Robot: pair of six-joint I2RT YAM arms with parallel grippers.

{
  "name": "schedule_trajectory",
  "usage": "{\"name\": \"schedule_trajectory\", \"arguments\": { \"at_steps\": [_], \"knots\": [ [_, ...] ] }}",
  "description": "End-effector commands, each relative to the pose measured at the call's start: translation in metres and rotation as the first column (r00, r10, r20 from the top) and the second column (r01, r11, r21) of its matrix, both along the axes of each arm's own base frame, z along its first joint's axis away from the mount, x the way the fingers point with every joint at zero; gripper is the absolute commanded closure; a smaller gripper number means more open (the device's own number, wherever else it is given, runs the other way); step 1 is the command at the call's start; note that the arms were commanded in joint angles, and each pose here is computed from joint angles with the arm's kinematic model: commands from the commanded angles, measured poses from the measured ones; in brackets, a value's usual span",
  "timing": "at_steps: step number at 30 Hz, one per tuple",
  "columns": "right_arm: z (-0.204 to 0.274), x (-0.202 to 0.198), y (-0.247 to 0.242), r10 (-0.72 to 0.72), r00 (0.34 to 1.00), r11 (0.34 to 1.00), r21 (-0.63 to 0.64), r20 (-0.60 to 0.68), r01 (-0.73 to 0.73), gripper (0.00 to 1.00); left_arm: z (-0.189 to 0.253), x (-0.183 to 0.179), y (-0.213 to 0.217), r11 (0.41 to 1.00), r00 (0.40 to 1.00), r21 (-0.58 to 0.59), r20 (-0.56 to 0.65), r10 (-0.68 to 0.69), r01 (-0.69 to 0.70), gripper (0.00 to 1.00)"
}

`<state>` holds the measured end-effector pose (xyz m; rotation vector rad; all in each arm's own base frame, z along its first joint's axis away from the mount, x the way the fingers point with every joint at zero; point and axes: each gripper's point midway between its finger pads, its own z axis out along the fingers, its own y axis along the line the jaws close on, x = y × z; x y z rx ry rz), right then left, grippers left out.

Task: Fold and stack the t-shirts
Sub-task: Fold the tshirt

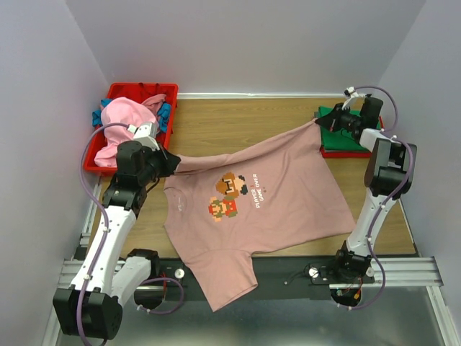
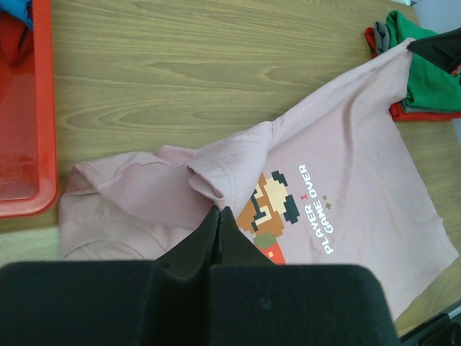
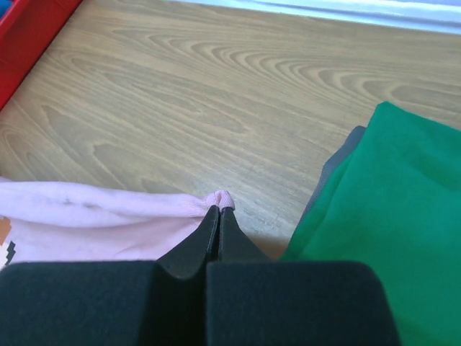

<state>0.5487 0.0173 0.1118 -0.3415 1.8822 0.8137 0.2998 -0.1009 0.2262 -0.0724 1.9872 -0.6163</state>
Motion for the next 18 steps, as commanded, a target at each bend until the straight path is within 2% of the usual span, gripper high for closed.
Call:
{"name": "schedule_trajectory", "arguments": {
  "at_steps": [1,11,18],
  "knots": [
    [-0.004,0.006,0.01,0.093,0.994,0.996,-0.008,0.052,-0.093,1.0,0.02,0.012,0.001,1.0,0.998,-0.01,0.055,0.023,-0.023,1.0],
    [-0.022,0.023,0.009,0.215,0.964,0.955,-0.239,0.158,-0.174,1.0,0.022,0.017,0.0,1.0,0.999,0.004,0.051,0.013,-0.013,1.0],
    [-0.035,0.019,0.026,0.363,0.911,0.846,-0.479,0.196,-0.234,1.0,0.022,0.017,0.0,1.0,0.998,0.017,0.056,0.004,-0.005,1.0]
  ]
}}
